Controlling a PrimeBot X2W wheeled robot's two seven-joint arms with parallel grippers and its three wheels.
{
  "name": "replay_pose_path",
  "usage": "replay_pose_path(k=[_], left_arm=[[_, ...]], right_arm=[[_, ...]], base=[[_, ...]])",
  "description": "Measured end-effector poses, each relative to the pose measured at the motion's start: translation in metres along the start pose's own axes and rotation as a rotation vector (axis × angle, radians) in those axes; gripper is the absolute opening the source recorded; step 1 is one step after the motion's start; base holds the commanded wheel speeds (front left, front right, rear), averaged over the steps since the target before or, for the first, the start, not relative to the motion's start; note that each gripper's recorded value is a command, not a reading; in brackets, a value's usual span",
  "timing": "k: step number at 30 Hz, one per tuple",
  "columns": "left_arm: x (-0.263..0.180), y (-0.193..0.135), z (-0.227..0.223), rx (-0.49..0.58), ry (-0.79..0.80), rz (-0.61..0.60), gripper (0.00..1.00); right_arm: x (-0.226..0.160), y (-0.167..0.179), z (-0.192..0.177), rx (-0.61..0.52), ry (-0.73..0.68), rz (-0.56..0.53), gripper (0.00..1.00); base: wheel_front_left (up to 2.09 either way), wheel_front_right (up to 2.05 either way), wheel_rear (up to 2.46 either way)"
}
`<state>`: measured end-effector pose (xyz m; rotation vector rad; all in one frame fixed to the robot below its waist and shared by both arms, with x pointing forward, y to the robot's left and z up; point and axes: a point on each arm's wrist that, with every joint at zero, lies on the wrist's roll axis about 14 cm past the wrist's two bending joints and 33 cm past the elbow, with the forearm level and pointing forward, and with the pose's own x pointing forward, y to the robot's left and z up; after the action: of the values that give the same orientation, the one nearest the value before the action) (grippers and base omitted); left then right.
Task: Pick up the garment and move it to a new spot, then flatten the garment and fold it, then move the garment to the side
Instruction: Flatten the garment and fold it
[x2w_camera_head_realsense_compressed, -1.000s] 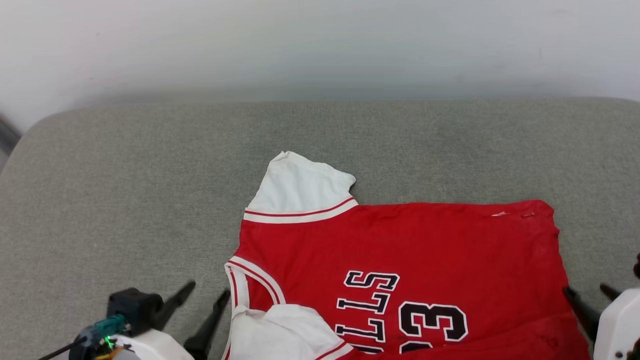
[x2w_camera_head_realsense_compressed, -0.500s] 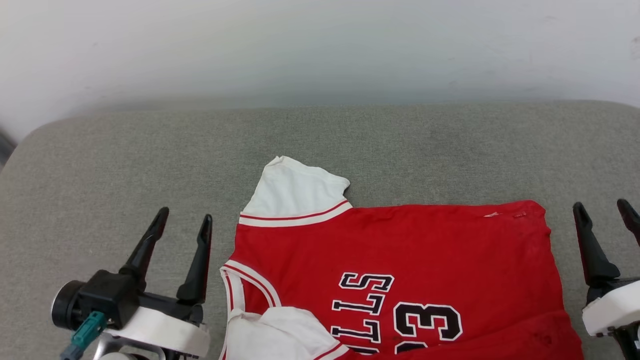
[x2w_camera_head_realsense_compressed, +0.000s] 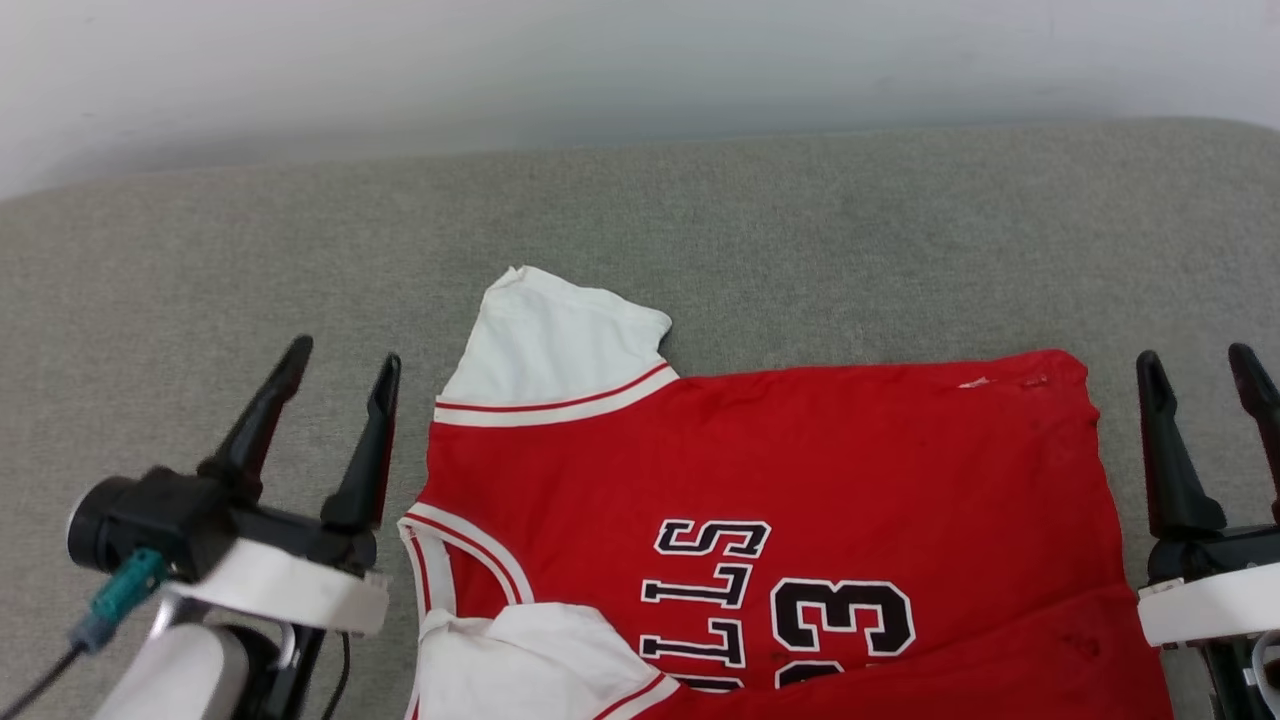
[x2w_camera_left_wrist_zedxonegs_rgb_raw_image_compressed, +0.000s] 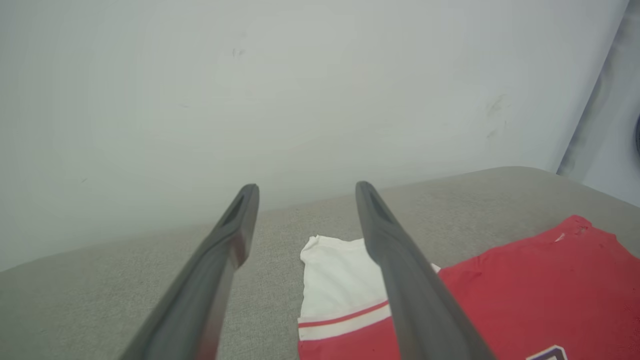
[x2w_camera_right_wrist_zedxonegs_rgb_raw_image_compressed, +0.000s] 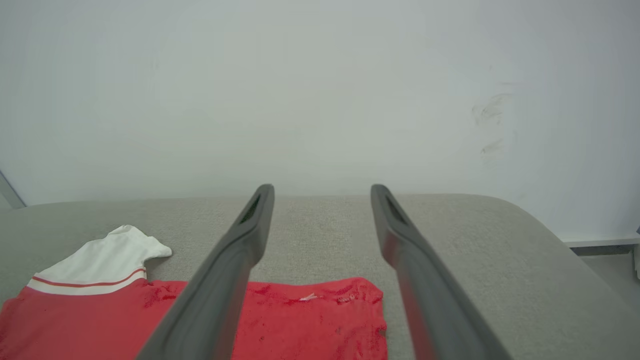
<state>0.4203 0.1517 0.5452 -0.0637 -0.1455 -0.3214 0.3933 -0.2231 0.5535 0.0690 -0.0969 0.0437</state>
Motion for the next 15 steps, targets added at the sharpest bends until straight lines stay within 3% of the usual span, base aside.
replay_pose_path(k=[3, 7, 15], left_arm=[[0.027, -0.004, -0.007, -0.037, 0.041, -0.066, 1.00], [0.067, -0.001, -0.018, 0.003, 0.151, -0.161, 1.00], [0.123, 0.009, -0.076, 0.029, 0.565, -0.266, 1.00]], right_arm=[[0.002, -0.009, -0.009, 0.001, 0.020, -0.034, 1.00], [0.007, -0.013, -0.021, 0.004, 0.040, -0.051, 1.00], [0.001, -0.030, -0.048, 0.006, 0.108, -0.116, 1.00]], base=[[0.00, 0.00, 0.00], [0.00, 0.00, 0.00], [0.00, 0.00, 0.00]])
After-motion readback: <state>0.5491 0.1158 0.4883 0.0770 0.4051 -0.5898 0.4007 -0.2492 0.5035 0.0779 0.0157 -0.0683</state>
